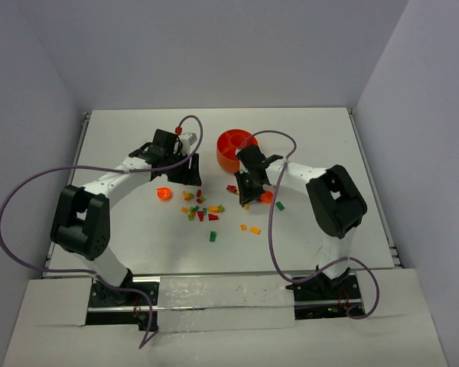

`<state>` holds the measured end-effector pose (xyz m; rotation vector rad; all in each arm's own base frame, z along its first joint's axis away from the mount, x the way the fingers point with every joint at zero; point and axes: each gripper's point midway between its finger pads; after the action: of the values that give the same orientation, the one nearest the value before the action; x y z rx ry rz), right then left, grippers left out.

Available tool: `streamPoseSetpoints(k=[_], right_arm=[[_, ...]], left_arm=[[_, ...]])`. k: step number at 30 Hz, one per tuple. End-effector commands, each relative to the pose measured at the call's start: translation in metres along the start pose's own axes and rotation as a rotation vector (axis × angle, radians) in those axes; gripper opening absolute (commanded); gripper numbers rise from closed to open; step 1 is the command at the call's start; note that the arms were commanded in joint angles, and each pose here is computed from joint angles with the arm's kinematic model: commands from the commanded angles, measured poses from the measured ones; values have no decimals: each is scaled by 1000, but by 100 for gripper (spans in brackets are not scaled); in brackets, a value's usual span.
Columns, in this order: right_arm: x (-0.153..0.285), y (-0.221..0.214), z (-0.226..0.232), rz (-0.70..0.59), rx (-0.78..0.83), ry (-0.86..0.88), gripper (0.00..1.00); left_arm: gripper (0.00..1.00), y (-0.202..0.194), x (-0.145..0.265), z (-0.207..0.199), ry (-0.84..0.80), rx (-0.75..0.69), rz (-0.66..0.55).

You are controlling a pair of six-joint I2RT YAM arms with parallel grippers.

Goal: Sort the legos into containers by color

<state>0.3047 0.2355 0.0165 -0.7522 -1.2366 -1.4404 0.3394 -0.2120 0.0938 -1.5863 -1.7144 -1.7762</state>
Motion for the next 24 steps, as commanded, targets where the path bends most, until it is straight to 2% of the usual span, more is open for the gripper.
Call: streamPoseSetpoints(k=[1,3,6,11,19,24], right_arm=[[19,8,13,-35,-4,74,14],[28,8,17,-46,2,112,11],[57,11,32,-80,25,225,6],[96,12,54,-163,101,380,0],[125,15,77,-277,243,461,0],[132,10,89,-291,332,468,0]], left_arm=[[61,24,19,-16,-68,-31,-98],[60,24,22,-23,-102,-42,-111],[58,29,38,-52,-252,-73,-155],[62,38,61,-88,-440,-32,-189],[64,38,58,-106,-542,109,-107],[64,36,53,-115,-590,153,-56]])
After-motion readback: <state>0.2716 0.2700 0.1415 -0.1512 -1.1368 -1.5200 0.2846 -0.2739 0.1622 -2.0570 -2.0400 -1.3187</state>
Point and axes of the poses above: each gripper's point midway between its finger pads, its own x axis back along the fingers, its own z axis along the line the jaws close on, y = z × x, and after that the axes turned 9 degrees about -x, right-handed
